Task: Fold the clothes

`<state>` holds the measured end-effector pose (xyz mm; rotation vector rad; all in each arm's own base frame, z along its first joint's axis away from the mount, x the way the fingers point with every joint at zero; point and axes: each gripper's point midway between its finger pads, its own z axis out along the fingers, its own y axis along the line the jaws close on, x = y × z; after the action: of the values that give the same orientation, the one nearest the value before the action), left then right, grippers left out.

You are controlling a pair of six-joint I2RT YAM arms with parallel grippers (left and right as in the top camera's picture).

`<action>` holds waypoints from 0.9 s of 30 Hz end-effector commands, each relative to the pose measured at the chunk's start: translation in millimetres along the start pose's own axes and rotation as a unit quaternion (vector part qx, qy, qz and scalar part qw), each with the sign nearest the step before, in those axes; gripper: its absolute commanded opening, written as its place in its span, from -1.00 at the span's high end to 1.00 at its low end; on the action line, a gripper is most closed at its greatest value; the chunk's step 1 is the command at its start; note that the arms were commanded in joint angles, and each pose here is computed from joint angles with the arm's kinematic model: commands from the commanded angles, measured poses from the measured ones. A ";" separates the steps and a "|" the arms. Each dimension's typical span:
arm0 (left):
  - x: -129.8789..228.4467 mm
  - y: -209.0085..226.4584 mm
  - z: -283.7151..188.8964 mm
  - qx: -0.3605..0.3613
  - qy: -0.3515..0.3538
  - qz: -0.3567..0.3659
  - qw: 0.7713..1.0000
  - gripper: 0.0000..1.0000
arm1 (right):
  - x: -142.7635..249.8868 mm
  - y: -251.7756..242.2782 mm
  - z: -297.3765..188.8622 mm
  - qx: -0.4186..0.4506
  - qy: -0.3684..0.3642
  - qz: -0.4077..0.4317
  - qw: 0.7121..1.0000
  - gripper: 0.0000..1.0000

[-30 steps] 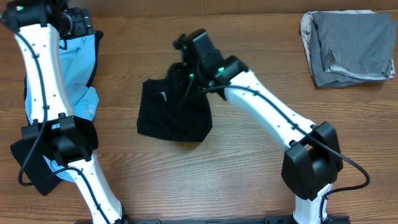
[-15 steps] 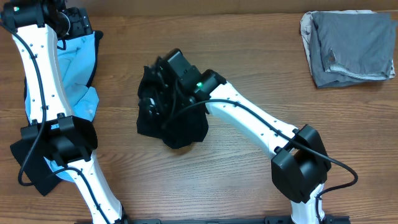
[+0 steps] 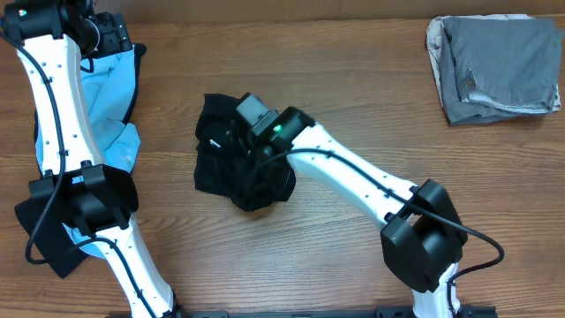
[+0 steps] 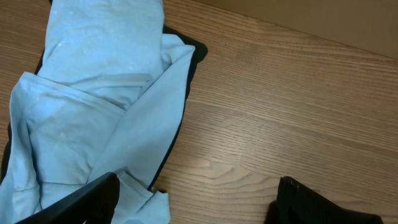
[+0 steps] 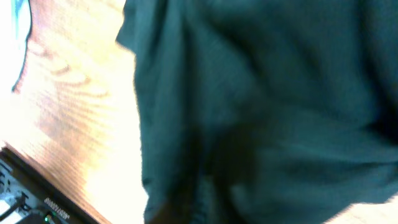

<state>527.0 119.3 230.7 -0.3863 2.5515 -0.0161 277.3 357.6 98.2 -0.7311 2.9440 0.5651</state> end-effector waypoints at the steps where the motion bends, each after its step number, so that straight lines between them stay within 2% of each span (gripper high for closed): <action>1: -3.2 -6.9 -4.7 0.008 -0.007 -0.001 1.000 -0.67 | 5.1 12.3 -5.5 0.002 -0.008 -0.016 1.000 0.92; 7: -2.4 -6.8 -4.7 0.008 -0.006 -0.001 1.000 -0.67 | 10.3 3.7 -2.8 0.047 -0.009 0.005 0.999 0.78; 18: 2.6 -6.2 -4.7 0.007 0.005 0.000 1.000 -0.68 | 27.8 8.7 40.5 0.040 0.006 0.012 0.999 0.79; 24: 3.9 -8.2 -3.3 0.013 0.007 0.000 1.000 -0.68 | 19.8 17.4 43.0 0.005 0.000 0.006 1.000 0.79; 27: 4.5 -11.9 -3.3 0.023 0.009 0.000 1.000 -0.68 | 15.0 37.8 42.1 -0.049 -0.006 -0.037 0.998 0.77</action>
<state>522.7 116.0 227.9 -0.3863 2.5739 -0.0348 254.3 386.2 68.5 -0.7400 2.8999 0.5858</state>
